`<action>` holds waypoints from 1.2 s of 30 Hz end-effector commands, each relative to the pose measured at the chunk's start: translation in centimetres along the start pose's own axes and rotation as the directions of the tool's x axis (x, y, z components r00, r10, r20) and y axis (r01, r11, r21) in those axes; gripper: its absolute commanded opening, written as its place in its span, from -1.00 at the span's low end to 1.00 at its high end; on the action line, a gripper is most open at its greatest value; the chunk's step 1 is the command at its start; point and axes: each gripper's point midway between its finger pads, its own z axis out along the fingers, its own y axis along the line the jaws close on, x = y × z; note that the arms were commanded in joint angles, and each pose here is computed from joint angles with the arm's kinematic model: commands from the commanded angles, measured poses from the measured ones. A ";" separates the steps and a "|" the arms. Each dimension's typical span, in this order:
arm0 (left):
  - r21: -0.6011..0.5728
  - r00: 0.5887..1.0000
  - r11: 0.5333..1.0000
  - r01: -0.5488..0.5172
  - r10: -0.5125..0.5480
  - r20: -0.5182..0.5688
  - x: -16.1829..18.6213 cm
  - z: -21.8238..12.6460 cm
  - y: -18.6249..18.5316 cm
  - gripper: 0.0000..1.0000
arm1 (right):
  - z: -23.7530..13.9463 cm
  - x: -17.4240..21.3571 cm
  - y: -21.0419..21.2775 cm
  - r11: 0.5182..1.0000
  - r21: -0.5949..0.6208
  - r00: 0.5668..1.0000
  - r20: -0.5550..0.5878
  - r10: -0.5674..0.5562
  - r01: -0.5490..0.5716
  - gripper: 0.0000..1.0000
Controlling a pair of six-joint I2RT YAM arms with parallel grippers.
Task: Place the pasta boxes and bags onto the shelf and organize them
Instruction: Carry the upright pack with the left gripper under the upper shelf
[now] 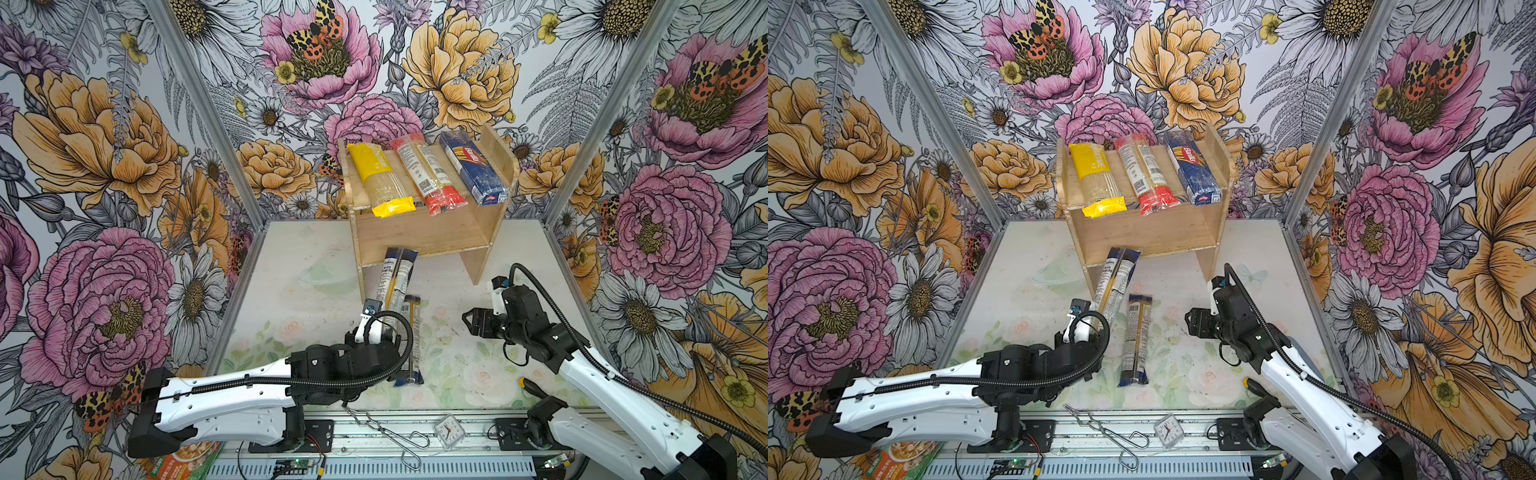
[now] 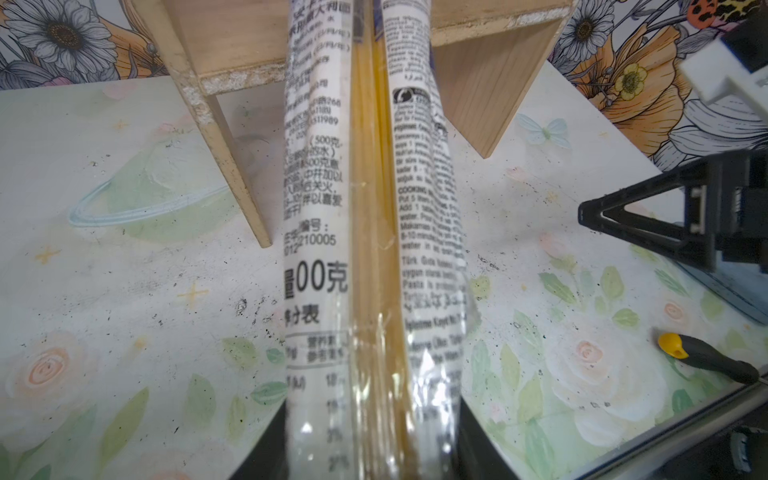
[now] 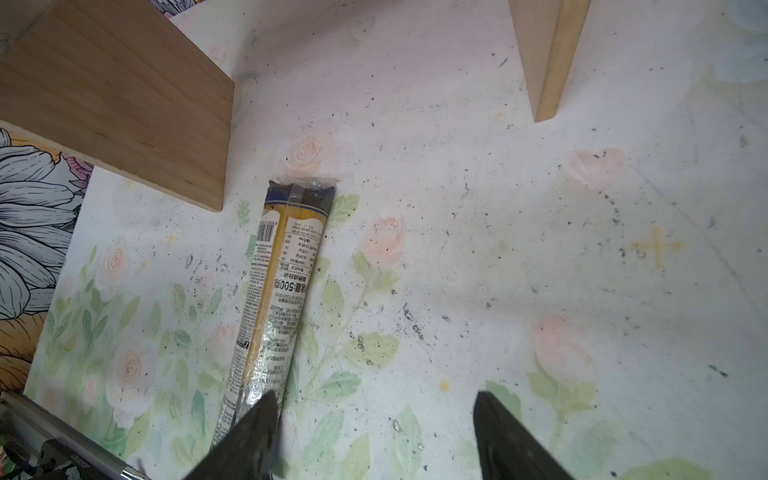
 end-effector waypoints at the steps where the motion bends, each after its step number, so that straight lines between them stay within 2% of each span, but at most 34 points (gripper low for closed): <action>1: 0.023 0.973 0.988 0.149 -0.151 0.173 -6.2 -0.9 -0.7 -0.41 | -0.2 -1.0 0.6 1.000 -0.014 0.999 0.035 -0.004 0.004 0.51; 16: -0.066 0.957 0.972 0.225 -0.208 0.202 -9.7 3.6 -1.2 -0.43 | -0.3 -0.8 1.2 0.998 -0.046 0.999 0.023 -0.045 0.046 0.52; 22: -0.062 0.949 0.964 0.257 -0.240 0.204 -10.8 5.4 -1.6 -0.43 | -0.4 -0.8 1.2 0.996 -0.047 0.997 0.023 -0.074 0.075 0.53; 36: -0.132 0.940 0.951 0.279 -0.243 0.240 -12.5 7.8 -1.6 -0.41 | -0.2 -0.9 0.8 0.994 -0.048 0.995 0.018 -0.102 0.103 0.55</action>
